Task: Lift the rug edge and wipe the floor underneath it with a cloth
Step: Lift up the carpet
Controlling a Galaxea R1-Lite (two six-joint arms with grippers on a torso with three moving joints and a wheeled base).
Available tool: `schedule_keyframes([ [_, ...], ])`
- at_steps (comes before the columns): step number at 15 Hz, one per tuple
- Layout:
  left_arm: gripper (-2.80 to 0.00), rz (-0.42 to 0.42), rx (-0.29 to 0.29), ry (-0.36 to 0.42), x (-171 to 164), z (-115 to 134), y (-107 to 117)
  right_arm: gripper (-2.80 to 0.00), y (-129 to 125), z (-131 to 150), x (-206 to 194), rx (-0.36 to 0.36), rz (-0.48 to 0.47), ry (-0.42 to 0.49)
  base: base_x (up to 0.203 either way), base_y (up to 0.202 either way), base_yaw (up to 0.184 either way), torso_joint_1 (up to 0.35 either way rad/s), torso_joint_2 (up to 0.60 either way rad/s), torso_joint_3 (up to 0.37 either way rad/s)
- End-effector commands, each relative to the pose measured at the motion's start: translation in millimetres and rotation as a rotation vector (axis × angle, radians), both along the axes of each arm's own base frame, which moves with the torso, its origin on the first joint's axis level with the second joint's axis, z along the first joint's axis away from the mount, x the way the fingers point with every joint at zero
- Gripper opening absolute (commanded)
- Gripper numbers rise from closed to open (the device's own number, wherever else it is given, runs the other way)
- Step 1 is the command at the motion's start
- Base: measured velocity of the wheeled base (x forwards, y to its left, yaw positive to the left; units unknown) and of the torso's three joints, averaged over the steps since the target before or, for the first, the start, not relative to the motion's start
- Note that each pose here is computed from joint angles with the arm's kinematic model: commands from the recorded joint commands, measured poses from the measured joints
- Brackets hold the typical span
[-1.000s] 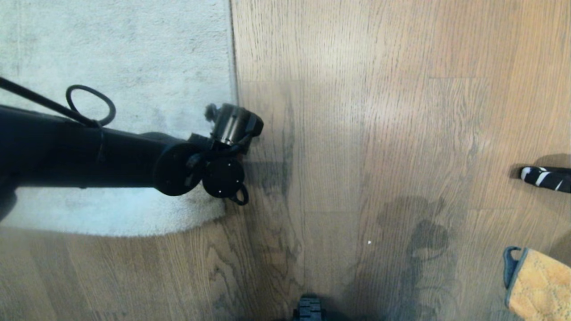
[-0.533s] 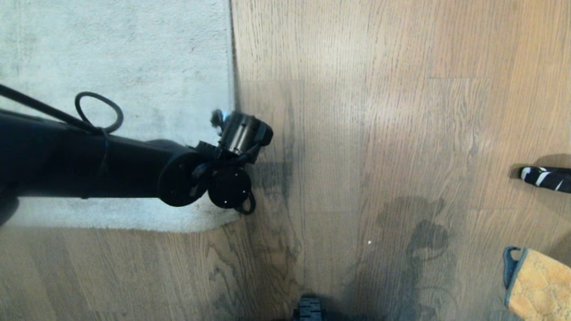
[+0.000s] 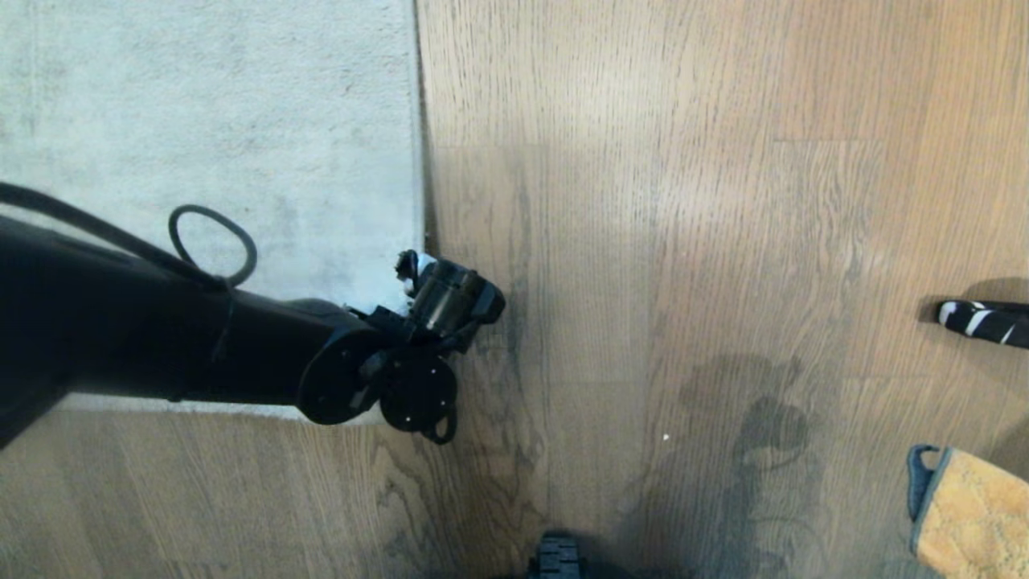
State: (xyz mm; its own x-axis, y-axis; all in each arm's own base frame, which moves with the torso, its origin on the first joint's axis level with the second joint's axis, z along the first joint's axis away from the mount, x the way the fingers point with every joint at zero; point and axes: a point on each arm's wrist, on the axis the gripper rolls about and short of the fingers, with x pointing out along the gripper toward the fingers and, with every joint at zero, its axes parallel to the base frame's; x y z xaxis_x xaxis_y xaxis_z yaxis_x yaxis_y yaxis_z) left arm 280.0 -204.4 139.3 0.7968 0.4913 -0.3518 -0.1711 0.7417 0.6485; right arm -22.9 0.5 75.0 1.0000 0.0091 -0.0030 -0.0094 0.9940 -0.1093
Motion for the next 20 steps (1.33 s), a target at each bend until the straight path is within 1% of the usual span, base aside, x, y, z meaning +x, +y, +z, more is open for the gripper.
schedule_keyframes([
  [1,0.0,-0.007,0.018,0.015,-2,-8,-4,-2.8,0,0,0,-0.001,0.0,0.002,0.0,0.0,0.0,0.0,0.0,0.0],
  [4,0.0,-0.01,0.021,0.021,-2,-12,-6,-2.8,0,0,0,-0.001,0.0,0.002,0.0,0.0,0.0,0.0,0.0,0.0],
  [10,0.0,0.006,0.06,0.058,1,-27,-2,-2.8,0,0,0,-0.001,0.0,0.002,0.0,0.0,0.0,0.0,0.0,0.0],
  [18,0.0,0.007,0.076,0.073,3,-31,-2,-2.8,0,0,0,-0.001,0.001,0.002,0.0,0.0,0.0,0.0,0.0,0.0],
  [19,-0.76,0.006,0.076,0.072,3,-31,-2,-2.8,0,0,0,-0.001,0.0,0.002,0.0,0.0,0.0,0.0,0.0,0.0],
  [20,-2.8,0.004,0.077,0.074,2,-31,-2,-2.8,0,0,0,-0.001,0.0,0.002,0.0,0.0,0.0,0.0,0.0,0.0],
])
